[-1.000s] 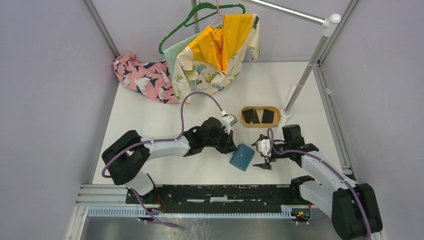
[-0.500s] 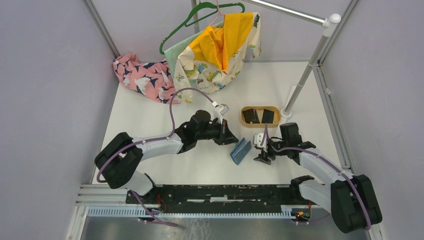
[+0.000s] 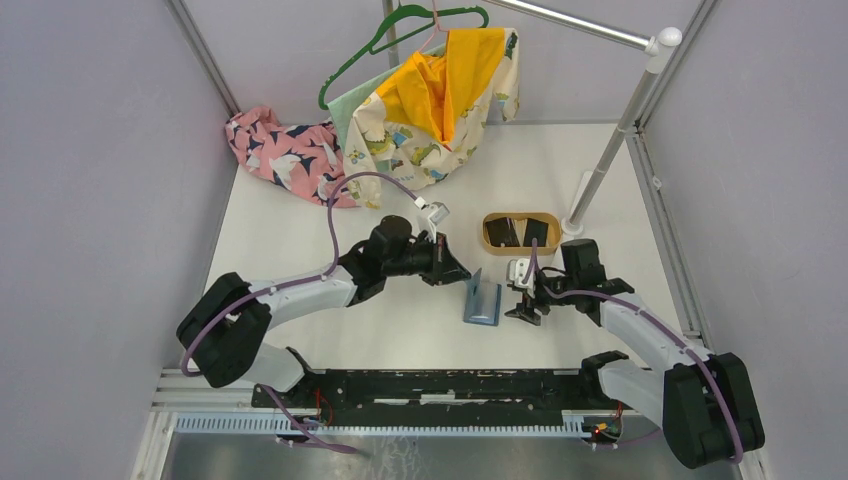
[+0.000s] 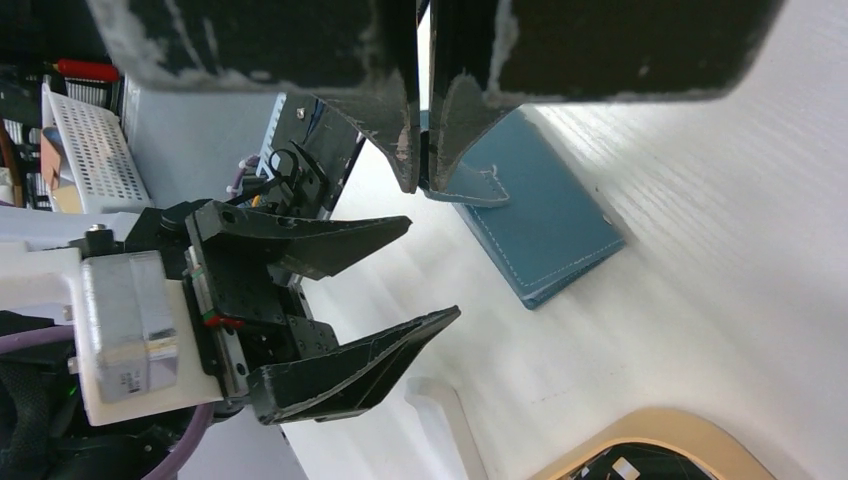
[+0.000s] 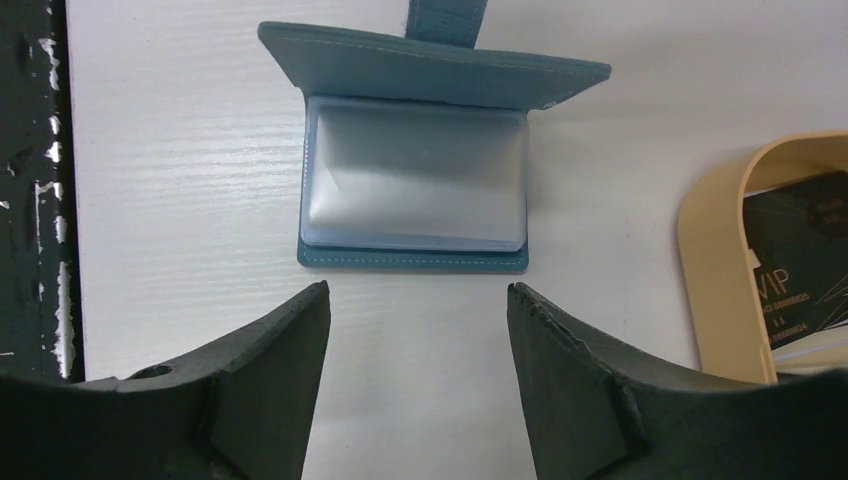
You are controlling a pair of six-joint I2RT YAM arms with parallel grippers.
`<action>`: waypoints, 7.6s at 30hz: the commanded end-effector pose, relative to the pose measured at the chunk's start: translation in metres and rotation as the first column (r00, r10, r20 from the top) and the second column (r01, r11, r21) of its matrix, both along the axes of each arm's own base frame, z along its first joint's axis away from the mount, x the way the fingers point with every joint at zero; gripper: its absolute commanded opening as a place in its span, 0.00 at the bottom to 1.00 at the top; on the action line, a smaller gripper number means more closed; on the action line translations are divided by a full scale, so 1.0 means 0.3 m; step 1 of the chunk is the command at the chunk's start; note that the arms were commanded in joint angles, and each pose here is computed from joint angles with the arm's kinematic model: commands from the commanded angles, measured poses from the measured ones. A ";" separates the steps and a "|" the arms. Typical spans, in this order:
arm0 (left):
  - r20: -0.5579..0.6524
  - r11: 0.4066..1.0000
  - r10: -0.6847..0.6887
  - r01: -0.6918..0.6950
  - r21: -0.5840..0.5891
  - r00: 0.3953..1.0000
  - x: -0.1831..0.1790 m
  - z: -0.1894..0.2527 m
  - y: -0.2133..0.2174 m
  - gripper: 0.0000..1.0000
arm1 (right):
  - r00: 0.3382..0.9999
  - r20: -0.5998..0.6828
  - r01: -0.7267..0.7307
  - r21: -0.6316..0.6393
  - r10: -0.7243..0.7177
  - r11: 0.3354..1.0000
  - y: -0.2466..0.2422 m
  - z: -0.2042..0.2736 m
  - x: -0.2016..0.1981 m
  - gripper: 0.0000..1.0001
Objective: Put the credit cards into the card holder
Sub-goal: Open the card holder at the center of the board.
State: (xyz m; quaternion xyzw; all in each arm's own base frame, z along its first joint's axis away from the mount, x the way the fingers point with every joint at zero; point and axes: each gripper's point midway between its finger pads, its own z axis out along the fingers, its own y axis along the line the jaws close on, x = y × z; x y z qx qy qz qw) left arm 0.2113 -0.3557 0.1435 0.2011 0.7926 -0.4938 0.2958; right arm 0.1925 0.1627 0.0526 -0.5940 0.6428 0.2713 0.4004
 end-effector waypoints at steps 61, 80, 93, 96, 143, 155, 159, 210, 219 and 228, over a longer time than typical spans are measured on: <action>-0.052 0.740 0.474 -0.365 0.565 0.879 -0.080 -0.428 0.474 0.07 | 0.964 0.005 -0.267 0.025 0.267 0.963 0.334 0.169 -0.045 0.19; 0.064 0.826 0.512 -0.511 0.238 0.857 -0.070 -0.081 0.500 0.46 | 0.933 -0.273 -0.267 -0.085 0.235 0.960 0.552 -0.021 -0.034 0.19; -0.005 0.965 0.242 -0.241 -0.105 0.970 -0.100 0.078 0.230 0.19 | 0.903 -0.227 -0.360 0.069 0.366 0.931 0.383 0.131 -0.055 0.28; -0.004 0.970 0.221 -0.220 -0.107 0.975 -0.081 0.095 0.185 0.19 | 0.942 -0.215 -0.247 0.075 0.257 0.966 0.321 0.122 -0.003 0.27; -0.037 0.826 0.373 -0.314 0.468 0.927 -0.119 -0.441 0.171 0.25 | 0.934 -0.352 0.121 0.133 -0.067 0.984 0.212 0.027 0.049 0.25; -0.042 0.827 0.360 -0.298 0.477 0.932 -0.122 -0.457 0.158 0.24 | 0.935 -0.309 0.185 0.005 -0.174 0.983 0.173 -0.045 0.101 0.21; -0.045 0.828 0.358 -0.295 0.476 0.933 -0.123 -0.459 0.155 0.24 | 0.928 -0.338 0.162 -0.014 -0.157 0.987 0.183 -0.061 0.072 0.21; -0.119 0.929 0.317 -0.282 0.242 0.941 -0.163 -0.219 0.103 0.73 | 0.812 -0.582 0.109 0.231 0.047 0.967 0.300 0.009 -0.015 0.30; -0.083 0.855 0.387 -0.324 0.406 0.918 -0.130 -0.362 0.147 0.64 | 0.747 -0.658 0.116 0.279 0.102 0.953 0.324 0.020 -0.037 0.32; -0.040 0.779 0.431 -0.349 0.520 0.902 -0.129 -0.456 0.226 0.36 | 0.910 -0.408 -0.023 0.125 0.072 0.992 0.263 0.037 0.044 0.31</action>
